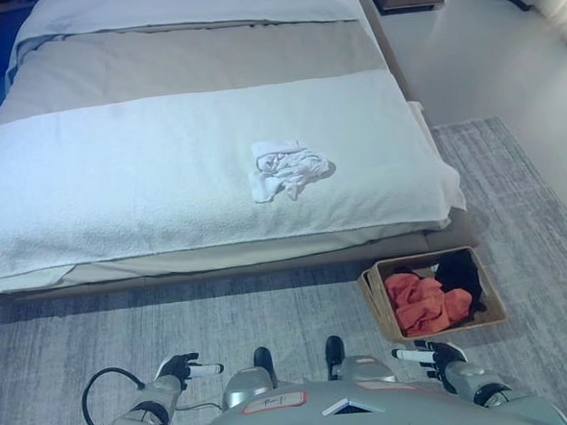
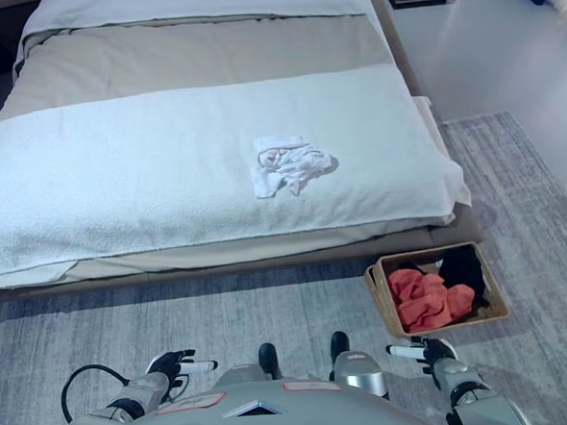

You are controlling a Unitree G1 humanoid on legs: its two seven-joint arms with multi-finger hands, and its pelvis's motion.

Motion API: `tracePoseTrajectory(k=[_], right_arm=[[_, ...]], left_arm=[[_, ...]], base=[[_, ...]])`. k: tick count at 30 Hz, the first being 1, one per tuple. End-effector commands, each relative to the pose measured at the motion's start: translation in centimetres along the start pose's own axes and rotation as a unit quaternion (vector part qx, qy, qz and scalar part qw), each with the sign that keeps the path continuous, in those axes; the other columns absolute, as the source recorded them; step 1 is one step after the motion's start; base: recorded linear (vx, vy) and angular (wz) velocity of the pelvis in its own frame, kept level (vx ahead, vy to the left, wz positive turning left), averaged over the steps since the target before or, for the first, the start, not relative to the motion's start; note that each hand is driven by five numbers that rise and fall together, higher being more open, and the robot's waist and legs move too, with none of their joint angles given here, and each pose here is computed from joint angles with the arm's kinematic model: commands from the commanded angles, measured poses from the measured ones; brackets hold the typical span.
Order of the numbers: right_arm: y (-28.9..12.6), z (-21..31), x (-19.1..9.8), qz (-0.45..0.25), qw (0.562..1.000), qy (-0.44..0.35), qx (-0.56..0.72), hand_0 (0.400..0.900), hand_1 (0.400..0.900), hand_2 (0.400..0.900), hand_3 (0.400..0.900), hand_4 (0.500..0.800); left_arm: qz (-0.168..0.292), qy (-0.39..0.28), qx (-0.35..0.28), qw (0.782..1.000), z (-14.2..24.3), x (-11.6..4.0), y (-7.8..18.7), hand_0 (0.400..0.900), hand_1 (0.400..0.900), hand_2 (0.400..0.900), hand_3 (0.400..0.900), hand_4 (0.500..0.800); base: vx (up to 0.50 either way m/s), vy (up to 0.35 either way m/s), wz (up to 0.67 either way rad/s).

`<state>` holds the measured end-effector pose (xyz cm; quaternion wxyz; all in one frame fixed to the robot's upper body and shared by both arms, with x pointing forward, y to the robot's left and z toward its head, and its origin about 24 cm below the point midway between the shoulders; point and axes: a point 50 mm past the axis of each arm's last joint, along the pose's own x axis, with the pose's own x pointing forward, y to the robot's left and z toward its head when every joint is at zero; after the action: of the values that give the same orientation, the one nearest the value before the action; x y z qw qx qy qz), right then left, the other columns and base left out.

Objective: Put the clothes on the bed into the basket.

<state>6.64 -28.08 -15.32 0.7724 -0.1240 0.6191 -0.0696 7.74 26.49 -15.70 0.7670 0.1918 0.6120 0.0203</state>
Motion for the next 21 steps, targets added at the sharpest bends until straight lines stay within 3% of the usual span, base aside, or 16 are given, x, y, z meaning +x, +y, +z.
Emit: tracePoseTrajectory(k=[1, 15, 21], right_arm=[[-1.5, 0.8, -0.1, -0.019, 0.999, -0.005, -0.025, 0.9, 0.9, 0.9, 0.9, 0.8], [-1.7, 0.8, -0.1, -0.021, 0.999, -0.006, -0.026, 0.9, 0.9, 0.9, 0.9, 0.8], [-1.7, 0.5, -0.1, -0.024, 0.999, -0.004, -0.022, 0.9, 0.9, 0.9, 0.9, 0.8]], left_arm=[[0.041, 0.002, -0.001, 0.999, 0.2, -0.1, 2.7, 0.9, 0.9, 0.9, 0.9, 0.8], [0.037, -0.005, -0.005, 0.999, 0.6, 0.0, 2.6, 0.9, 0.9, 0.9, 0.9, 0.8], [0.04, -0.016, -0.005, 0.999, 1.3, 0.0, 2.9, 0.9, 0.9, 0.9, 0.9, 0.8]], base=[[0.0, 0.0, 0.0], [-0.003, -0.004, 0.02], [-0.043, -0.078, 0.31]])
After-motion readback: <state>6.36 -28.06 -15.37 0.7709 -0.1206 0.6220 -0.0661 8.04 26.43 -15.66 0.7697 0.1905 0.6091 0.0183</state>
